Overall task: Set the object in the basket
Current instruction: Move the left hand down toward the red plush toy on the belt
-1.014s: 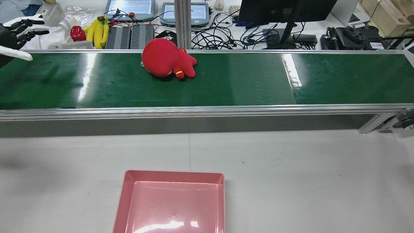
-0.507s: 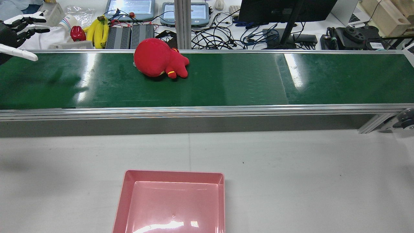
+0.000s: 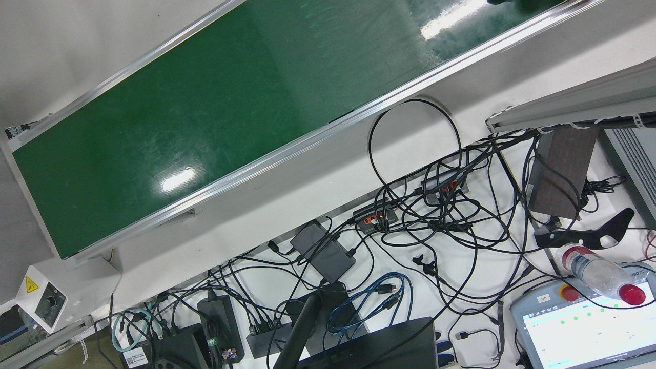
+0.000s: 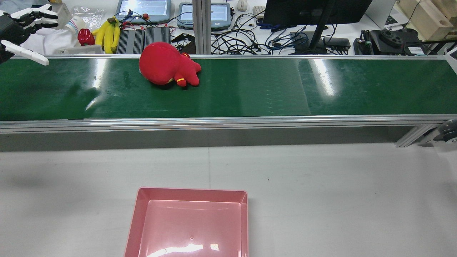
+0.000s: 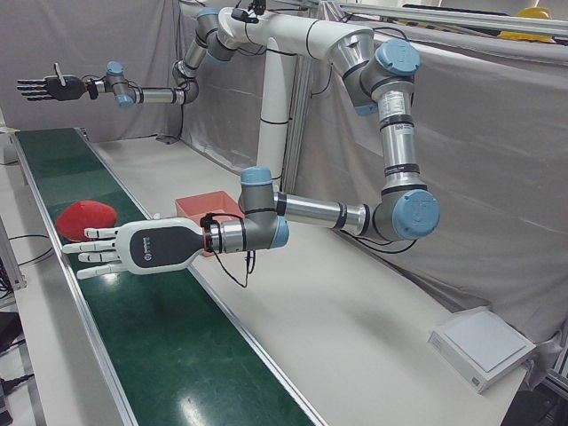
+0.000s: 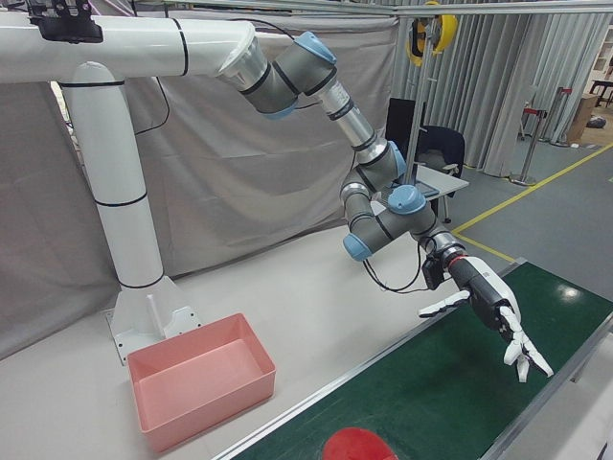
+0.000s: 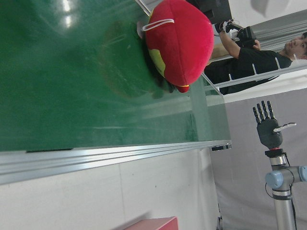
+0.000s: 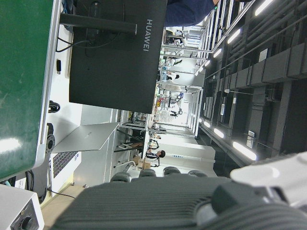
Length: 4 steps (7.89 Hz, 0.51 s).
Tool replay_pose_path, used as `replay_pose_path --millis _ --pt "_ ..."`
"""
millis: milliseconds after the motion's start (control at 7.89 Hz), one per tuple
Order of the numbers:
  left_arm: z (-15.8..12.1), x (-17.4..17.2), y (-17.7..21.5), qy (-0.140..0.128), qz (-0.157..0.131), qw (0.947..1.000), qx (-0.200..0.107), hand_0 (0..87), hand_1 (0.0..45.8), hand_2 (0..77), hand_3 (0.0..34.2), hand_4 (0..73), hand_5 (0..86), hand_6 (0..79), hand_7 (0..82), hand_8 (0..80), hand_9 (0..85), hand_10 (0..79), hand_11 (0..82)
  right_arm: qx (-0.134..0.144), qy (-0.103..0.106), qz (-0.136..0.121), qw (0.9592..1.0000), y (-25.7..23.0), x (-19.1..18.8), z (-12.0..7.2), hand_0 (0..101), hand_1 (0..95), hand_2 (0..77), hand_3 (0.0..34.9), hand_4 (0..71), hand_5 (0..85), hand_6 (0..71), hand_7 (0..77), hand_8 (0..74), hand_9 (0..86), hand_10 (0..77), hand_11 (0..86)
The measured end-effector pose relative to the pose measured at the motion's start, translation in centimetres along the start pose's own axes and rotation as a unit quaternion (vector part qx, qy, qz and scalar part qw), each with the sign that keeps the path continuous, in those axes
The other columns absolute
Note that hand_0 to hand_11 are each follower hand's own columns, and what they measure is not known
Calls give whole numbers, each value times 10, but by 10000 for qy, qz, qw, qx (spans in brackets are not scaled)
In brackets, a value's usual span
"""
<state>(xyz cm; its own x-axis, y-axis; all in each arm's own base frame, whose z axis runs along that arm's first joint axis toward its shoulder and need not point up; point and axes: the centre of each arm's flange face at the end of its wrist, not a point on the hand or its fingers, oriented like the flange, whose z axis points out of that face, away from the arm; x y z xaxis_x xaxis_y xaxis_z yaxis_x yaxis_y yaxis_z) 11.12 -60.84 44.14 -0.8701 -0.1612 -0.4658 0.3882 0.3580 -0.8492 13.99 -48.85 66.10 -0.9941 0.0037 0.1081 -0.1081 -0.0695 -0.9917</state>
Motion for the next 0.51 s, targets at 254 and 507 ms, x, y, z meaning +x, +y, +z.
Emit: replay_pose_path --millis 254,507 --pt "13 2 18 -12 302 9995 -32 621 153 5 0 136 273 65 44 131 196 0 5 0 0 0 10000 0 0 0 1 0 5 0 0 0 0 5 0 0 0 0" --pt "20 -25 36 -142 374 9992 -14 609 158 5 0 136 278 65 49 131 196 0 5 2 0 0 10000 0 0 0 0 0 5 0 0 0 0 5 0 0 0 0"
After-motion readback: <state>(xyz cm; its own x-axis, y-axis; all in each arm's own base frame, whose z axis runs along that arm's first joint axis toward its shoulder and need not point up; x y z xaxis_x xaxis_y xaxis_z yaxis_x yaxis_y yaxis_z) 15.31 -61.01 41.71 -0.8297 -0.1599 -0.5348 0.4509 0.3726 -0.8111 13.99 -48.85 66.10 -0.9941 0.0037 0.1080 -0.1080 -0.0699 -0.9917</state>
